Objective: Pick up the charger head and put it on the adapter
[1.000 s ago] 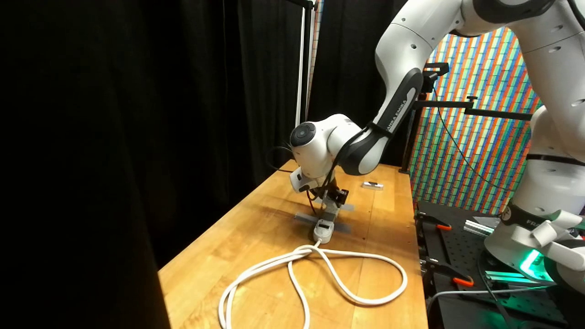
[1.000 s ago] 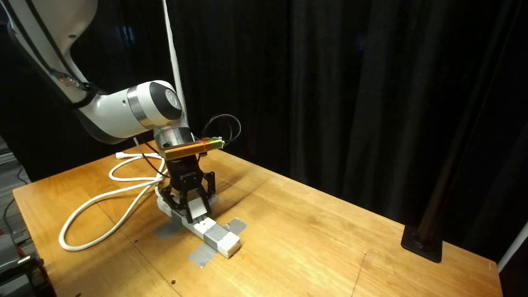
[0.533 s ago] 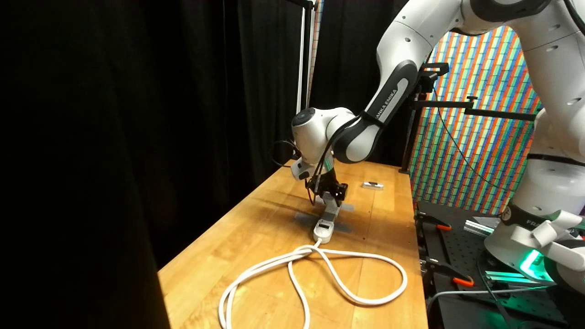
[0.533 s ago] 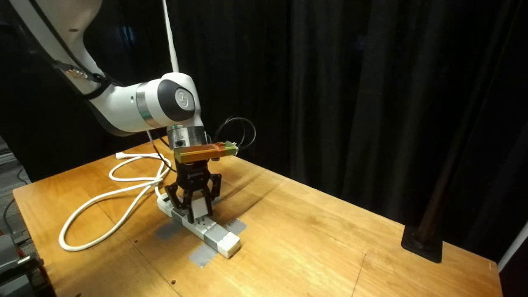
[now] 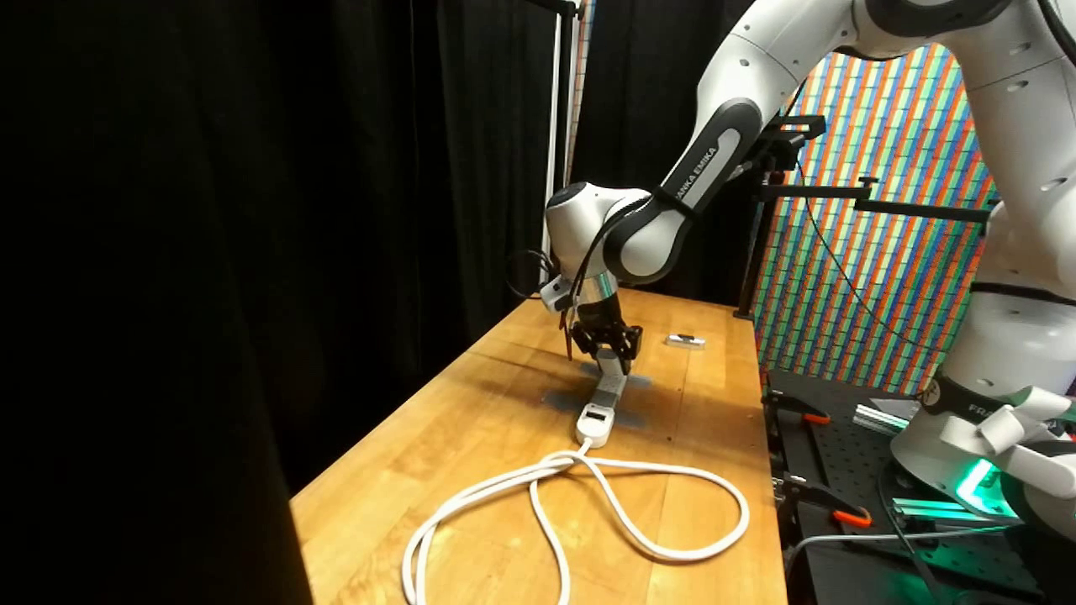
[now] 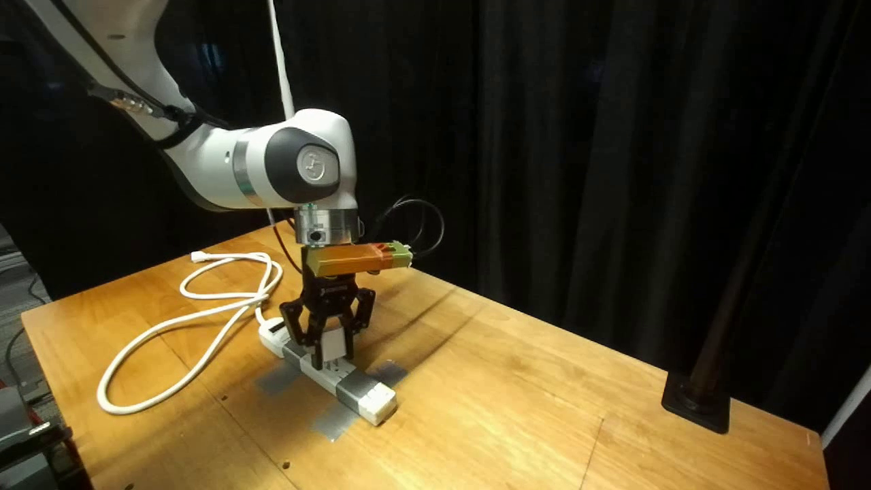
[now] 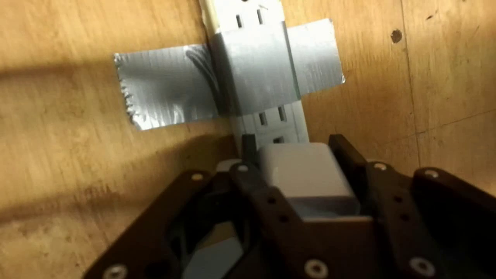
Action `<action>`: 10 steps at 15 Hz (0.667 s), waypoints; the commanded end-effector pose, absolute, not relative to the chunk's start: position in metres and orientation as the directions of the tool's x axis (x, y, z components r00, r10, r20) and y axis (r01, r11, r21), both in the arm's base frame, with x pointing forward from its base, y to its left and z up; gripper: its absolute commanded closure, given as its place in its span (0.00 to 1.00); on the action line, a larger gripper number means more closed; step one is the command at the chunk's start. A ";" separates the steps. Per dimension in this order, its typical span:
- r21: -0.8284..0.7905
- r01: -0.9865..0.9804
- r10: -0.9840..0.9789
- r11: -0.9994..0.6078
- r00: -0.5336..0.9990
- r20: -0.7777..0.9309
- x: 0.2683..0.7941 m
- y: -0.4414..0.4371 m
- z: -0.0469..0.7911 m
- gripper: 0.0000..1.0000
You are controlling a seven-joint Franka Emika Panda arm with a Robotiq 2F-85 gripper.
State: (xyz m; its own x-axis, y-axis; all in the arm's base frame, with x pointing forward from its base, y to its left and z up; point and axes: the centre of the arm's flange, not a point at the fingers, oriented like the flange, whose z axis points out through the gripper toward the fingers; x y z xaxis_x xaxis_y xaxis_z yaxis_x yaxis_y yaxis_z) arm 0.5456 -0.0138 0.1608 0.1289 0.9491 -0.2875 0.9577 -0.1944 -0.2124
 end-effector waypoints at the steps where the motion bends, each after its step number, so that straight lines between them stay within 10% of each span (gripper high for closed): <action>1: -0.220 0.959 0.962 -0.177 0.121 -0.243 0.525 -0.037 0.180 0.77; 10: -0.174 0.972 0.987 -0.160 0.156 -0.037 0.504 -0.047 0.189 0.77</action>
State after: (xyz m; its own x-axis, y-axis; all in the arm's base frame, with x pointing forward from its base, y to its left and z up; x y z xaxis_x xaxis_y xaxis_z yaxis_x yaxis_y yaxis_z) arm 0.5189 -0.0477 0.1713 0.1657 0.9794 -0.1156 0.9599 -0.1871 -0.2090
